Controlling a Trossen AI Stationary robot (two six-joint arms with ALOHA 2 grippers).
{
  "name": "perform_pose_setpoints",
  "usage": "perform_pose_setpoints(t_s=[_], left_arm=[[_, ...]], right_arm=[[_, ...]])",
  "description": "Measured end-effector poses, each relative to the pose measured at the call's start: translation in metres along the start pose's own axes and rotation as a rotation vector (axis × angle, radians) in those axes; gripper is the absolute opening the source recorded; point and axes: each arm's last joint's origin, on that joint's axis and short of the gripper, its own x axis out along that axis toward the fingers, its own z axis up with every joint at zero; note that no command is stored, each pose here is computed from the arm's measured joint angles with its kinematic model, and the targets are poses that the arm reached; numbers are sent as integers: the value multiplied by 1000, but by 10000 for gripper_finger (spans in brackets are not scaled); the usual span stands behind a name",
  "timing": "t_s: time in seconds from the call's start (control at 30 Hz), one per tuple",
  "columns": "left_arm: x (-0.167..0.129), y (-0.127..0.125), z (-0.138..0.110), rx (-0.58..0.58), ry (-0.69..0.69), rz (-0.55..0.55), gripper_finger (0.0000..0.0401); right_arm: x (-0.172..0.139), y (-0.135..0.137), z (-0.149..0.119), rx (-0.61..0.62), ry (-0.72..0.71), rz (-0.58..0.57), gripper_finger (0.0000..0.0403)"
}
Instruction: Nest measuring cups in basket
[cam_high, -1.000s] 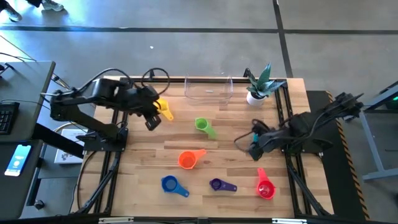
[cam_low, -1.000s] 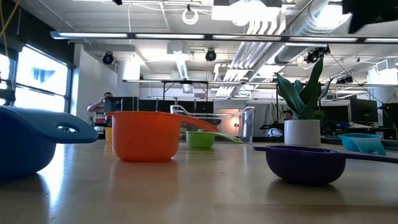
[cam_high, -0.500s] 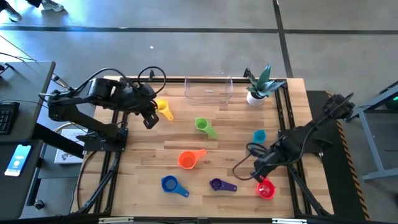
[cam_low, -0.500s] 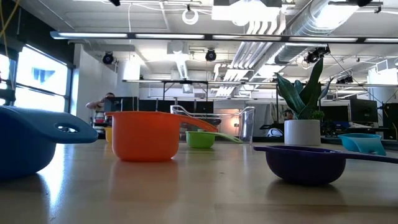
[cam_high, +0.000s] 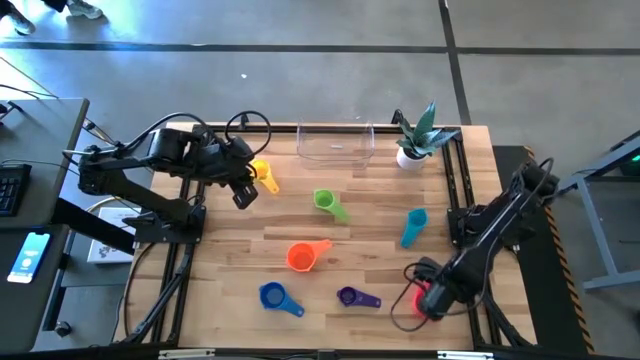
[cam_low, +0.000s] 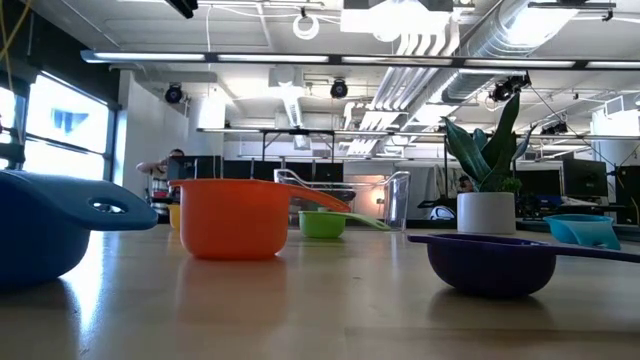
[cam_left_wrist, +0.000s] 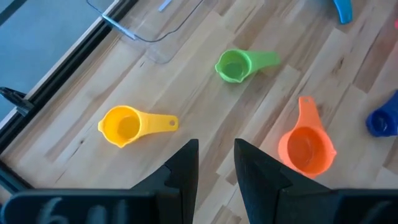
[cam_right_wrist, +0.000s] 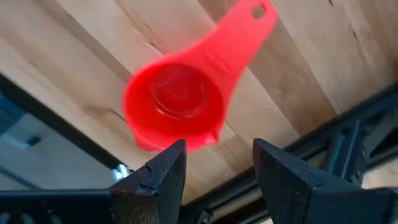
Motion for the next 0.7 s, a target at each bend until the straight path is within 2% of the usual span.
perform_pose_setpoints(t_s=[0.27,0.7], left_arm=[[0,0,0,-2,-5,-3,92],[0,0,0,-2,-4,-3,92]], right_arm=[[14,6,-14,37,-5,-43,177],[42,17,-12,91,-24,-142,177]])
